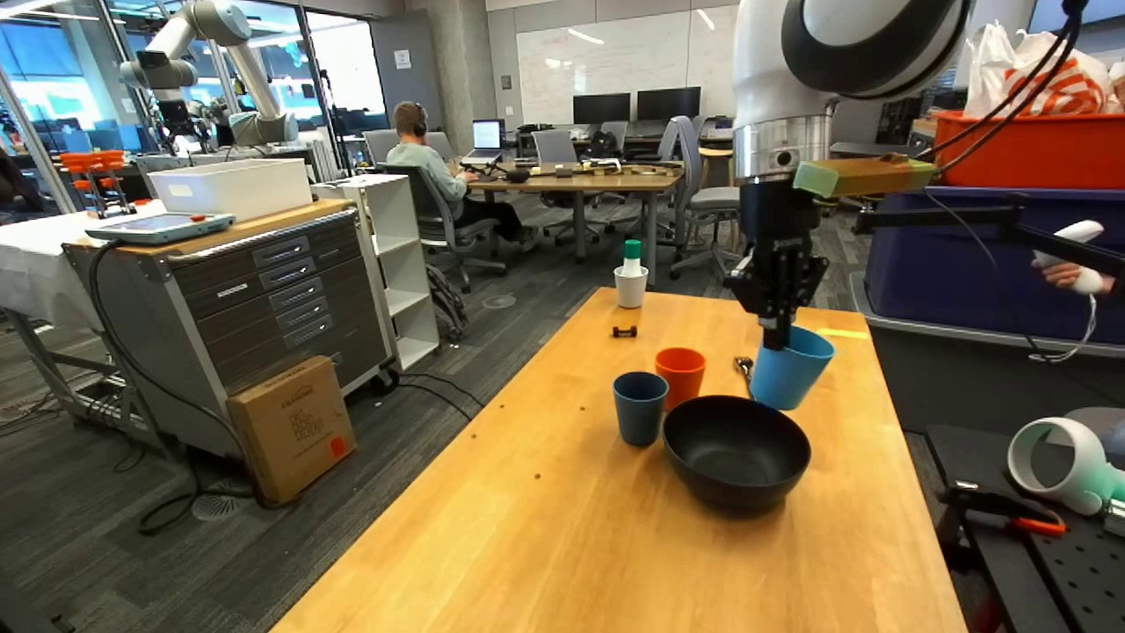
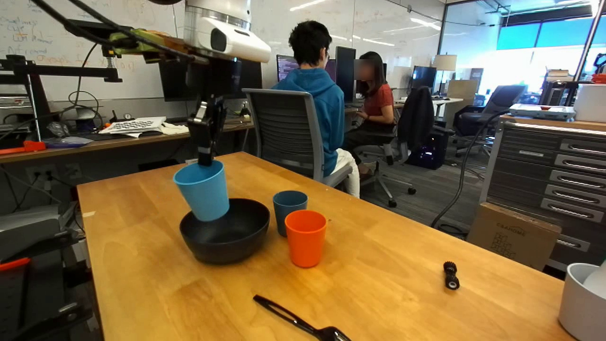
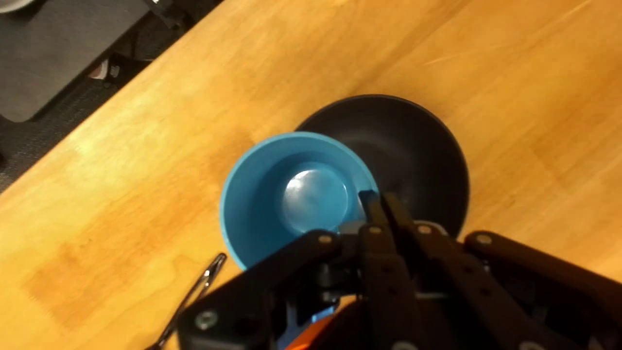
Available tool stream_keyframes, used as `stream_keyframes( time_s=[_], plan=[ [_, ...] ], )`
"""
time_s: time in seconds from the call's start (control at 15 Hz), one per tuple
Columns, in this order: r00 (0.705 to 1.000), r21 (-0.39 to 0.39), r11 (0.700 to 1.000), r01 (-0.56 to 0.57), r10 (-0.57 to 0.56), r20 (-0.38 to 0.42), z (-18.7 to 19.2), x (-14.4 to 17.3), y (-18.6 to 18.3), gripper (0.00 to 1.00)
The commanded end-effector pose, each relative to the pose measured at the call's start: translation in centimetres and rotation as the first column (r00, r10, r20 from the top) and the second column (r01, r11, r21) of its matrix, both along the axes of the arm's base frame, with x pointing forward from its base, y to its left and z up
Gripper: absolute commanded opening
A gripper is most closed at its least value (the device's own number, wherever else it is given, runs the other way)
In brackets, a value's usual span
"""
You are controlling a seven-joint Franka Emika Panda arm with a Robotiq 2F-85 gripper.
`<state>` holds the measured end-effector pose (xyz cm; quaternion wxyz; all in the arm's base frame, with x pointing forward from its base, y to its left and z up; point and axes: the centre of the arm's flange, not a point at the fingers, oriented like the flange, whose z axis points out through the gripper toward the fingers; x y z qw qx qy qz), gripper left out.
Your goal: Put the blue cup in the black bowl, then put the green and orange cups on top of the blue cup then put the black object in the orange cup
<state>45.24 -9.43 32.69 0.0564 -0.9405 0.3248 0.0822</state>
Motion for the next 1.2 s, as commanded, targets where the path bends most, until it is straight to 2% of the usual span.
stream_keyframes(
  time_s=[0.0, 0.2, 0.47, 0.73, 1.13],
  plan=[
    [1.0, 0.047, 0.999, -0.019, 0.019, 0.008, 0.4, 4.6, 1.6, 0.01],
    [0.999, 0.056, 0.998, -0.024, 0.026, -0.036, -2.1, 7.5, 3.1, 0.01],
    [0.994, 0.049, 0.999, -0.024, 0.029, -0.109, -6.0, 9.6, 3.4, 0.01],
    [0.986, 0.054, 0.998, -0.021, 0.029, -0.165, -9.0, 10.5, 2.9, 0.01],
    [0.976, 0.058, 0.998, -0.03, 0.042, -0.214, -10.7, 10.5, 2.9, 0.01]
  ],
)
